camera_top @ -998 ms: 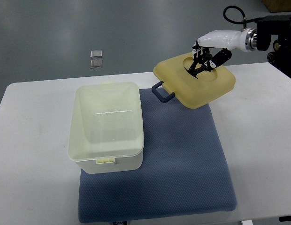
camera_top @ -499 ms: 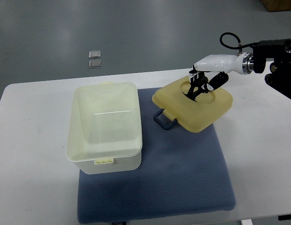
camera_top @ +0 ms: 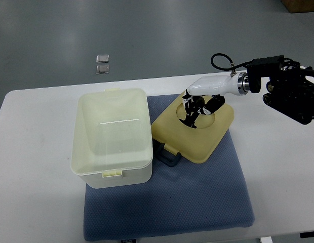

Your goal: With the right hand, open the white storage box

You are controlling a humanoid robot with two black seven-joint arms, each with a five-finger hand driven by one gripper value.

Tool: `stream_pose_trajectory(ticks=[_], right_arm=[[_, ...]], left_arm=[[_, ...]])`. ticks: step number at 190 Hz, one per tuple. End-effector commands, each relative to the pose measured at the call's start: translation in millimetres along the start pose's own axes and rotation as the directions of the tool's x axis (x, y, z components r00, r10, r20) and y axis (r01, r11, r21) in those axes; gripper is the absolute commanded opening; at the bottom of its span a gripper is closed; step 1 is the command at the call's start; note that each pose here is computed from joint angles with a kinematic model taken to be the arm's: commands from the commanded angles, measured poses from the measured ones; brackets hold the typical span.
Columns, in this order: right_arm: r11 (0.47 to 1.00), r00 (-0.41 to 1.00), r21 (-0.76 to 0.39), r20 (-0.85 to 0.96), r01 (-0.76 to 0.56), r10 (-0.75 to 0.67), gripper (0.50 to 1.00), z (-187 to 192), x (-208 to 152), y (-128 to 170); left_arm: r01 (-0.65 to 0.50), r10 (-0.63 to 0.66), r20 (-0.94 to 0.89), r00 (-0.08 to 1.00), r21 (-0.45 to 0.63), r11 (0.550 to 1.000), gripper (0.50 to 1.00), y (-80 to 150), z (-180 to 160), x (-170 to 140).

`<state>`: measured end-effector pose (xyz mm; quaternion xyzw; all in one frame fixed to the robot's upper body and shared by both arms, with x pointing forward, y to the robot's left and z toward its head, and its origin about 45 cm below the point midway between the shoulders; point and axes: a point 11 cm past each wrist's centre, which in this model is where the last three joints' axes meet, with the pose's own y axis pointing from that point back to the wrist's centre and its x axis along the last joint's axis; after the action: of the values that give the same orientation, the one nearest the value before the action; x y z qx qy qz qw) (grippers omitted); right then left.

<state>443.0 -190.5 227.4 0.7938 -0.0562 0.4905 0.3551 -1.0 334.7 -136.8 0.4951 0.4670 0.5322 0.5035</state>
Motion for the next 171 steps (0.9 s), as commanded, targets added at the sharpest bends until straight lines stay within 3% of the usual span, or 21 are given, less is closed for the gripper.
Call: stream_pose_trajectory(ticks=[1,63,66,76,81,87,103,133,171], right_arm=[[1.000,1.000,0.017,-0.009,0.013,-0.013,0.500,-6,-6,-9],[0.999,1.000,0.018,0.012,0.028,-0.028,0.500,-6,-21,-10],[0.999,1.000,0.018,0.012,0.028,-0.028,0.517,-6,-21,-10],[1.000,0.999,0.016,0.021,0.027,-0.027,0.648,-5,-23,-10],[0.999,0.999,0.017,0.025,0.028,-0.028,0.747,-5,-23,-10],[0.999,0.999,0.018,0.030,0.028,-0.029,0.827,-5,-23,-10],[0.999,0.999,0.017,0.038,0.027,-0.028,0.903,-4,-22,-9],[1.000,0.998,0.016,0.058,0.016,-0.017,0.913,-2,-14,-4],[0.992,0.978,0.036,0.175,-0.118,0.110,0.913,-4,24,4]], left_arm=[[0.000,0.000,0.000,1.000,0.001,1.000,1.000,0,-1,0],[0.000,0.000,0.000,1.000,0.000,1.000,1.000,0,0,0],[0.000,0.000,0.000,1.000,0.000,1.000,1.000,0,0,0],[0.000,0.000,0.001,1.000,0.001,1.000,1.000,0,-1,0],[0.000,0.000,0.000,1.000,0.001,1.000,1.000,0,-1,0],[0.000,0.000,0.000,1.000,0.000,1.000,1.000,0,0,0],[0.000,0.000,0.000,1.000,0.000,1.000,1.000,0,0,0],[0.000,0.000,0.000,1.000,0.001,1.000,1.000,0,-1,0],[0.000,0.000,0.000,1.000,0.001,1.000,1.000,0,-1,0]])
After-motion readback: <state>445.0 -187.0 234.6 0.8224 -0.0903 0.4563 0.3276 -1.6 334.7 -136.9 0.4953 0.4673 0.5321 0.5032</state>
